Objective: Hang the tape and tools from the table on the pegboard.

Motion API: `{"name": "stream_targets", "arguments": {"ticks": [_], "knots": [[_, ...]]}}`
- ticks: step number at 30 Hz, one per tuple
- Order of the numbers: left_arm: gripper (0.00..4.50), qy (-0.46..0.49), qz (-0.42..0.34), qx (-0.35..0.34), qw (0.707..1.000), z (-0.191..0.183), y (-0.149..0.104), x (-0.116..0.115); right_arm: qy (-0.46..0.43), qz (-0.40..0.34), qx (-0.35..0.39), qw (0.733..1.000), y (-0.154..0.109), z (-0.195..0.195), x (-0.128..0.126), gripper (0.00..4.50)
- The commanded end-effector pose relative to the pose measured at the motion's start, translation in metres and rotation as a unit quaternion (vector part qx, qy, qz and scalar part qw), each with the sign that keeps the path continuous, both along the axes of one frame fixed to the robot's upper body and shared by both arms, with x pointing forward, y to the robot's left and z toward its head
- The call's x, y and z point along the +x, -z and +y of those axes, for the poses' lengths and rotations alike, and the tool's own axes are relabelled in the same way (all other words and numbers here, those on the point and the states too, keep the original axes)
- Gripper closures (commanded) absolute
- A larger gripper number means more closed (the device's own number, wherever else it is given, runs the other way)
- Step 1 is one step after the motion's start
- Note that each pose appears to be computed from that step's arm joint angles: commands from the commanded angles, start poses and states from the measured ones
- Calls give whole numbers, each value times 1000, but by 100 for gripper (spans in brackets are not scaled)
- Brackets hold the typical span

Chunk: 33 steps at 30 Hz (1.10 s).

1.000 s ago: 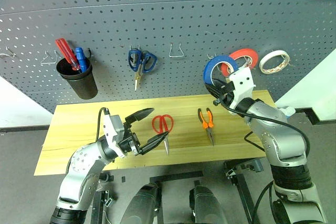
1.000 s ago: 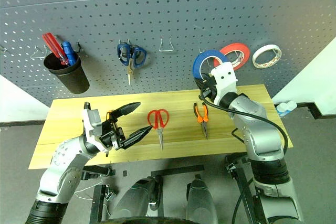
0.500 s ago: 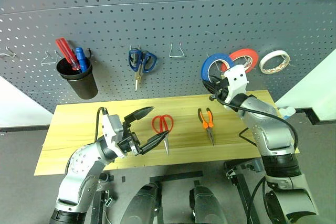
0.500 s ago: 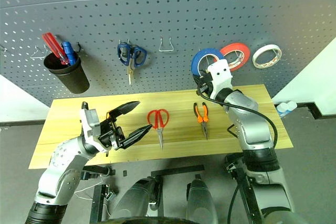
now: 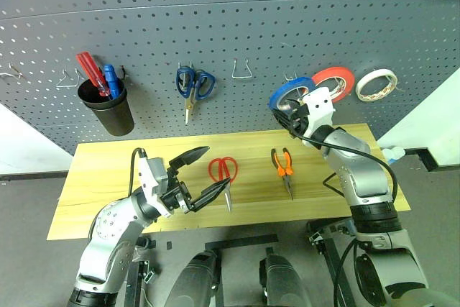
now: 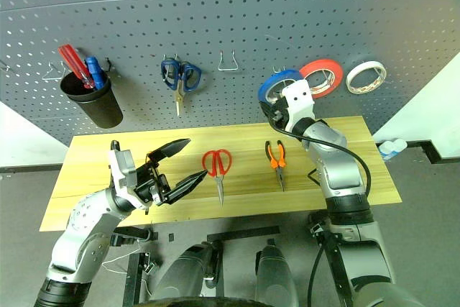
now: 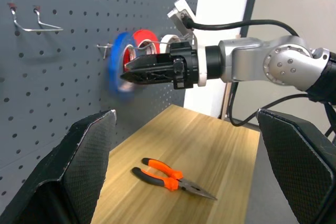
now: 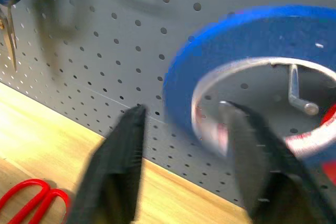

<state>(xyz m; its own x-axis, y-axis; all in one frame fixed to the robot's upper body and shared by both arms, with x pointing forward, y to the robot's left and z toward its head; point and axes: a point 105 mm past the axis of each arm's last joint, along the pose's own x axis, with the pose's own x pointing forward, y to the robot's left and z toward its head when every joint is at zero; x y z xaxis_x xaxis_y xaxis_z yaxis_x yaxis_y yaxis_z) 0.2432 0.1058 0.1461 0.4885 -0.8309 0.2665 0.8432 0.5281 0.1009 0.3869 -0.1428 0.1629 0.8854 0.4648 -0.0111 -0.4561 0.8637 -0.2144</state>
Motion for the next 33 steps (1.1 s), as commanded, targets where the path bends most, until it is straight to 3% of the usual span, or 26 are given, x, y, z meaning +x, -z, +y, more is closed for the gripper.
{"name": "stream_targets", "arguments": {"ticks": [1,4,20,33], "knots": [[0,3,-26,-4,1000,-1,-12,-5,4,-30,3,1000,-16,-1,2,85],[0,3,-26,-4,1000,-1,-12,-5,4,-27,1,1000,-16,-1,2,2],[0,-1,-21,3,1000,1,-8,-4,-35,9,-8,999,-4,1,-20,2],[0,-7,-17,7,1000,2,-4,-6,-158,117,18,980,10,21,-90,2]]}}
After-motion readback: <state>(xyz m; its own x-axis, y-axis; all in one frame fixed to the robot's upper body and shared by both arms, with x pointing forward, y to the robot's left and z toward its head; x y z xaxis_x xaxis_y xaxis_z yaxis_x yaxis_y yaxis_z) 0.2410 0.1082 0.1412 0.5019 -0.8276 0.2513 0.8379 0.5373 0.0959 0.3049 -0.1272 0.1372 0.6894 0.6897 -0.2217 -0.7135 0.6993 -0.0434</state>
